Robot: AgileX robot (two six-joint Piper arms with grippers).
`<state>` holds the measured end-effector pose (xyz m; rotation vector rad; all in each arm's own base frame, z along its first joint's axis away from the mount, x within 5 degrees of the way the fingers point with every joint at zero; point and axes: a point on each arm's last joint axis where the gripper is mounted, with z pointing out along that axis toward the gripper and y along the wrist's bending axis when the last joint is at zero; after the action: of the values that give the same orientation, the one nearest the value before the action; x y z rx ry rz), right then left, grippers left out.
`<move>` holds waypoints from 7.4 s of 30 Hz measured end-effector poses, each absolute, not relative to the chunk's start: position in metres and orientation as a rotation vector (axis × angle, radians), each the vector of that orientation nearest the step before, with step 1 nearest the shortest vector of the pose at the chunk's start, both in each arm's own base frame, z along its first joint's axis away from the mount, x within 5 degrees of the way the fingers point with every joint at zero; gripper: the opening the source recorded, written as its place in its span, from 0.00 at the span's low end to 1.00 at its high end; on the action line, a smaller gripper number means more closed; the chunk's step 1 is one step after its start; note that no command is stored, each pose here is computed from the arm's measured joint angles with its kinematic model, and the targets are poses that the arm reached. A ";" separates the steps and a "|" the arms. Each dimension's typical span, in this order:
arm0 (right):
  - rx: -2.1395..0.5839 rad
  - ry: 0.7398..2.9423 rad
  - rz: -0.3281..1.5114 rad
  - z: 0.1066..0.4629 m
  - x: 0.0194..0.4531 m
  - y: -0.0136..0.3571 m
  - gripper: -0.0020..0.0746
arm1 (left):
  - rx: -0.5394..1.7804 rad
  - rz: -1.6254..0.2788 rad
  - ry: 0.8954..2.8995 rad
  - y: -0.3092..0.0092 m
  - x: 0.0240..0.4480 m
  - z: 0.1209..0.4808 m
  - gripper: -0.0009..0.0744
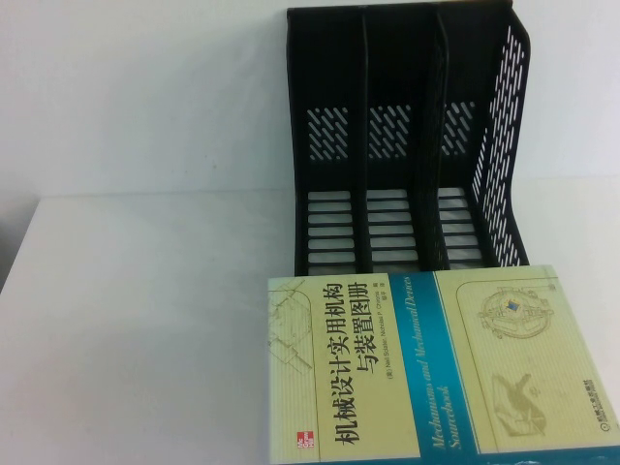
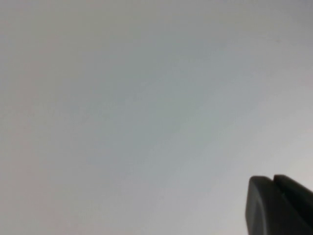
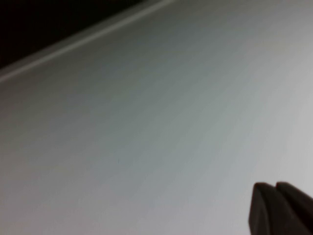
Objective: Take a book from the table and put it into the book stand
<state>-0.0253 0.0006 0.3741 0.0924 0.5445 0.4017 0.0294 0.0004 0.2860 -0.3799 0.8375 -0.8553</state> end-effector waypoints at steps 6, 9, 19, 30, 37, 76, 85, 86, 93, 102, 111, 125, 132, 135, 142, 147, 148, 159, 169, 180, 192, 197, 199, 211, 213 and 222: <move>0.133 0.374 0.383 0.420 -0.068 -0.007 0.02 | -0.217 -0.691 0.846 -0.003 -0.007 0.361 0.01; 0.145 0.482 0.374 0.437 -0.068 -0.006 0.02 | -0.235 -0.613 0.909 0.000 -0.016 0.388 0.01; 0.146 1.443 0.315 0.417 0.041 0.007 0.02 | -0.329 -0.339 1.528 0.007 0.051 0.372 0.01; 0.200 2.053 0.402 0.368 0.100 0.018 0.02 | -0.278 -0.071 1.702 0.015 0.067 0.359 0.01; 0.129 2.152 0.447 0.356 0.130 0.025 0.02 | -0.243 -0.149 1.740 0.002 0.094 0.357 0.01; -0.132 2.539 0.445 0.288 0.207 0.034 0.02 | 0.297 -0.727 2.458 -0.060 0.258 0.295 0.01; -0.098 2.685 0.555 0.256 0.228 0.039 0.02 | 0.099 -0.989 2.458 -0.030 0.258 0.299 0.01; -0.097 2.691 0.580 0.254 0.229 0.040 0.02 | 0.107 -1.003 2.461 -0.030 0.257 0.300 0.01; -0.161 2.709 0.647 0.249 0.237 0.055 0.02 | 0.100 -0.985 2.559 -0.030 0.251 0.295 0.01; -0.260 2.711 0.723 0.249 0.236 0.091 0.02 | -0.026 -0.921 2.611 -0.025 0.253 0.291 0.01; -0.228 2.754 0.557 0.245 0.244 0.084 0.02 | -0.129 -0.953 2.626 -0.026 0.250 0.280 0.49; -0.288 2.667 0.517 0.282 0.246 0.083 0.02 | -0.106 -1.247 2.468 -0.042 0.234 0.250 0.63; -0.303 2.693 0.525 0.282 0.243 0.083 0.02 | -0.155 -1.301 2.481 -0.043 0.236 0.238 0.72; -0.309 2.697 0.526 0.282 0.242 0.083 0.02 | -0.192 -1.386 2.490 -0.045 0.242 0.228 0.77; -0.355 2.724 0.530 0.281 0.239 0.083 0.02 | -0.256 -1.607 2.470 -0.049 0.259 0.199 0.79; -0.368 2.736 0.533 0.280 0.237 0.083 0.02 | -0.330 -1.665 2.468 -0.052 0.268 0.179 0.79; -0.372 2.735 0.533 0.281 0.237 0.083 0.02 | -0.322 -1.671 2.470 -0.054 0.268 0.178 0.79; -0.388 2.727 0.532 0.283 0.235 0.082 0.02 | -0.242 -1.727 2.467 -0.079 0.267 0.178 0.73; -0.390 2.729 0.532 0.283 0.235 0.082 0.02 | -0.170 -1.735 2.491 -0.081 0.267 0.190 0.37; -0.393 2.716 0.577 0.284 0.235 0.085 0.02 | 0.065 -1.492 2.383 -0.077 0.284 0.313 0.28; -0.393 2.645 0.643 0.299 0.240 0.090 0.02 | 0.321 -1.197 2.194 -0.084 0.283 0.446 0.27; -0.390 2.636 0.647 0.299 0.240 0.091 0.02 | 0.272 -1.072 2.177 -0.101 0.276 0.476 0.27; -0.390 2.634 0.647 0.299 0.241 0.091 0.02 | 0.252 -0.995 2.171 -0.109 0.276 0.480 0.27; -0.388 2.634 0.649 0.300 0.240 0.091 0.02 | 0.185 -0.732 2.096 -0.139 0.283 0.479 0.27; -0.388 2.634 0.649 0.300 0.240 0.091 0.02 | 0.175 -0.747 2.040 -0.142 0.284 0.484 0.27; -0.390 2.634 0.647 0.299 0.240 0.091 0.02 | 0.112 -0.769 1.924 -0.145 0.291 0.492 0.27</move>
<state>0.2405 0.0908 0.2995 -0.3897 2.6343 0.6469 0.2909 -0.1448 0.4919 0.1123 1.9236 -0.7693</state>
